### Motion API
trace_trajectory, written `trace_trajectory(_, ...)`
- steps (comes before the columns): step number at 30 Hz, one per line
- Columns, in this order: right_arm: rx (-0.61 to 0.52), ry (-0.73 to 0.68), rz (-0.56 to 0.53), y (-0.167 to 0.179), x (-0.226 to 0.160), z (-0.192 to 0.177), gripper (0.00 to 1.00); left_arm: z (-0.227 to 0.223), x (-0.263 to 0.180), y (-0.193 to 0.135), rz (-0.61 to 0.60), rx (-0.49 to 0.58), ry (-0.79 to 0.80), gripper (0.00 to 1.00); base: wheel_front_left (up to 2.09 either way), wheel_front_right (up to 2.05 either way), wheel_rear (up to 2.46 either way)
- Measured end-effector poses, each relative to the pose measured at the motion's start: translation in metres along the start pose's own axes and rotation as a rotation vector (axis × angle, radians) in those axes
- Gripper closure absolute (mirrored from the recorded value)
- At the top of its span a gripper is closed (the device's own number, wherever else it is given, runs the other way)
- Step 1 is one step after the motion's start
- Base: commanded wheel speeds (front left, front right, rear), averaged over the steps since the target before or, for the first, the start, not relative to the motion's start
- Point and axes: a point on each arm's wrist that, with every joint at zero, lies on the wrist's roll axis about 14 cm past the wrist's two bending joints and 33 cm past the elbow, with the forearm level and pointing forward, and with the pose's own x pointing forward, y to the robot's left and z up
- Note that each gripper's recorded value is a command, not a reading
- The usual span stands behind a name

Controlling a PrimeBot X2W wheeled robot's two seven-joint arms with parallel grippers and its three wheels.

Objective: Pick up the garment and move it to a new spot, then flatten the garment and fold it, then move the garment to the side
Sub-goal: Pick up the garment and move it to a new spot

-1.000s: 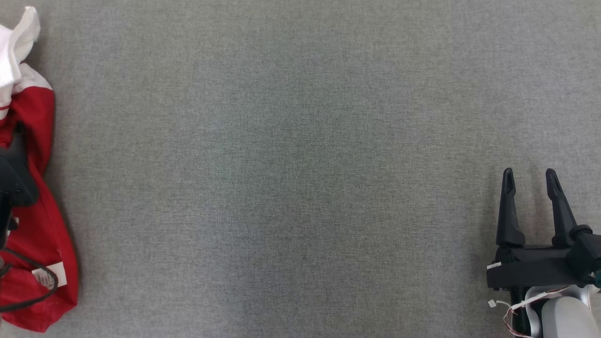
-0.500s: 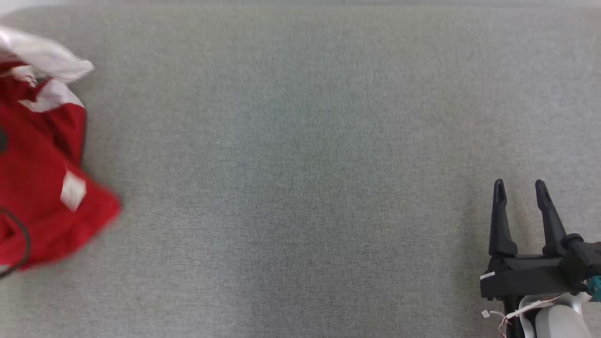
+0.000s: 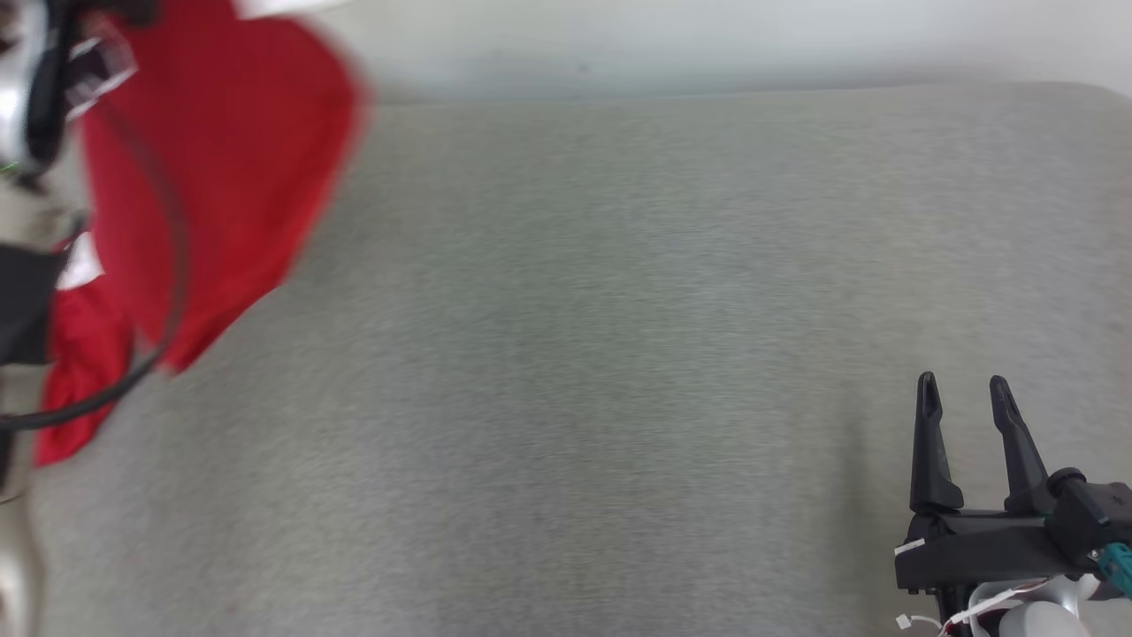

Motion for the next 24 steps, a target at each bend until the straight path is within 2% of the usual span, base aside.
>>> trace_trajectory(7,0.012,-0.018,-0.111,-0.037,-0.025,0.011,0.00,0.047,0.041,-0.130,-0.268,-0.123,-0.116,1.00,0.00,0.00,0.00)
trace_trajectory(12,0.005,-0.029,-0.197,-0.065,-0.045,0.018,0.00,0.060,0.048,-0.209,-0.423,-0.243,-0.155,1.00,0.00,0.00,0.00)
trace_trajectory(14,0.002,-0.032,-0.227,-0.074,-0.052,0.020,0.00,0.058,0.048,-0.232,-0.467,-0.286,-0.157,1.00,0.00,0.00,0.00)
trace_trajectory(16,-0.003,-0.035,-0.256,-0.083,-0.058,0.022,0.00,0.049,0.046,-0.248,-0.495,-0.329,-0.142,1.00,0.00,0.00,0.00)
trace_trajectory(19,-0.009,-0.029,-0.285,-0.092,-0.063,0.021,0.00,0.009,0.036,-0.263,-0.498,-0.397,-0.061,1.00,0.00,0.00,0.00)
trace_trajectory(21,-0.009,-0.021,-0.285,-0.092,-0.062,0.018,0.00,-0.029,0.024,-0.262,-0.465,-0.433,0.021,1.00,0.00,0.00,0.00)
trace_trajectory(24,-0.005,-0.012,-0.268,-0.087,-0.056,0.014,0.00,-0.092,-0.004,-0.242,-0.363,-0.481,0.161,1.00,0.00,0.00,0.00)
